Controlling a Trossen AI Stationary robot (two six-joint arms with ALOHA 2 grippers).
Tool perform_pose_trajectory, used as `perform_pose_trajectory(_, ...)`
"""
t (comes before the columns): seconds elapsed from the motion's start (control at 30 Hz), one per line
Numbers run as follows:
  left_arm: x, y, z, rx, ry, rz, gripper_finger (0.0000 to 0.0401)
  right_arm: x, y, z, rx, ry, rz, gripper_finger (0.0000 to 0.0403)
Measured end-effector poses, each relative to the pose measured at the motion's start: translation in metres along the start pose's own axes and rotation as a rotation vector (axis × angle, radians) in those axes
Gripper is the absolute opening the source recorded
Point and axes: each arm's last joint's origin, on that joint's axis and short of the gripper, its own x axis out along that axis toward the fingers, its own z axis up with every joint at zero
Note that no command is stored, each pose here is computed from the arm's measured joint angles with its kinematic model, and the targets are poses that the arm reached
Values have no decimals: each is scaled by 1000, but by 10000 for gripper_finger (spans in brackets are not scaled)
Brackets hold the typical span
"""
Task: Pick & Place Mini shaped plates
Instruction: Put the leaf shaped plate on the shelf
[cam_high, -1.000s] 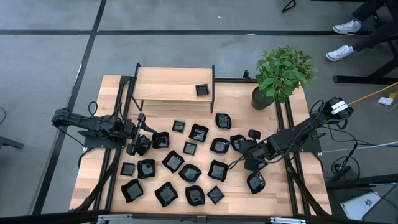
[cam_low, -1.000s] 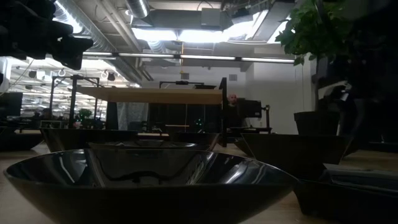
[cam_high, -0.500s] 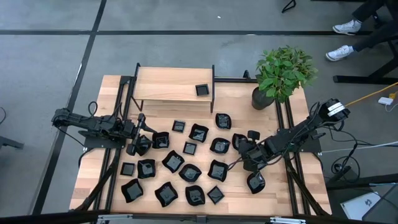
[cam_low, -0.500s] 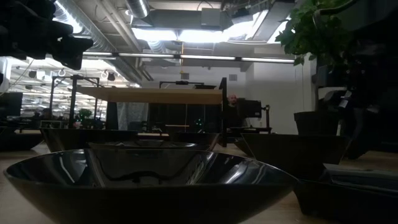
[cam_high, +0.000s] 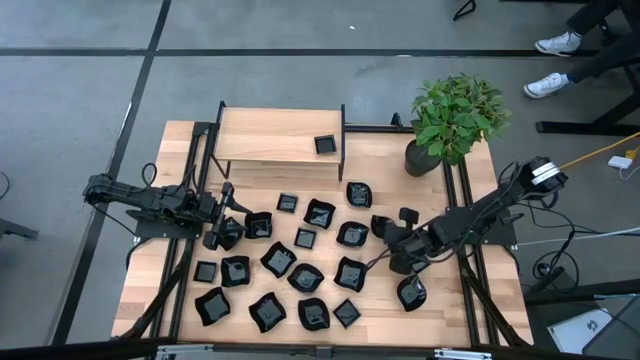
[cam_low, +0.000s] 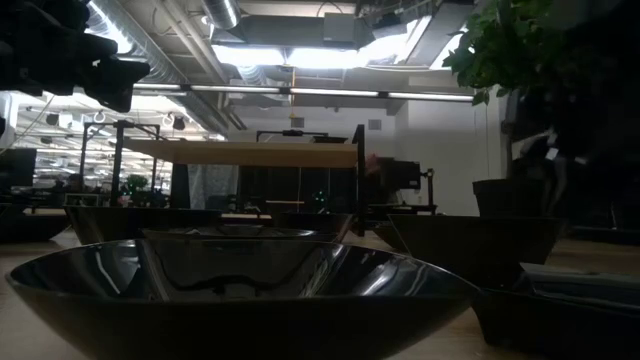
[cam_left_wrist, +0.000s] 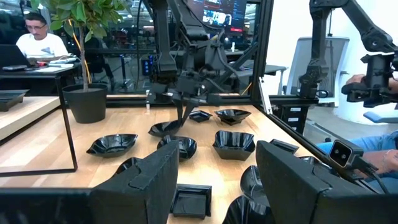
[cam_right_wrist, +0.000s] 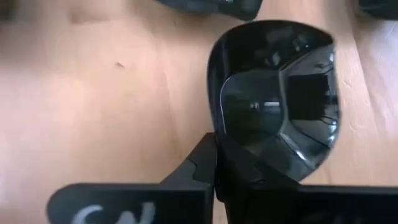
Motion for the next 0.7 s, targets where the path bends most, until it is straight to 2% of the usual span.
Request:
perform_pose_trajectory(0.4,0,0,0,0,0,0,208,-45,-16,12,95,-205,99,4)
perform_pose_trajectory(0.6,0,0,0,0,0,0,208,-57,-22,22,143,-326,140,3)
perform_pose_trajectory(0.7,0,0,0,0,0,0,208,-60,-23,32,131,-405,171,2)
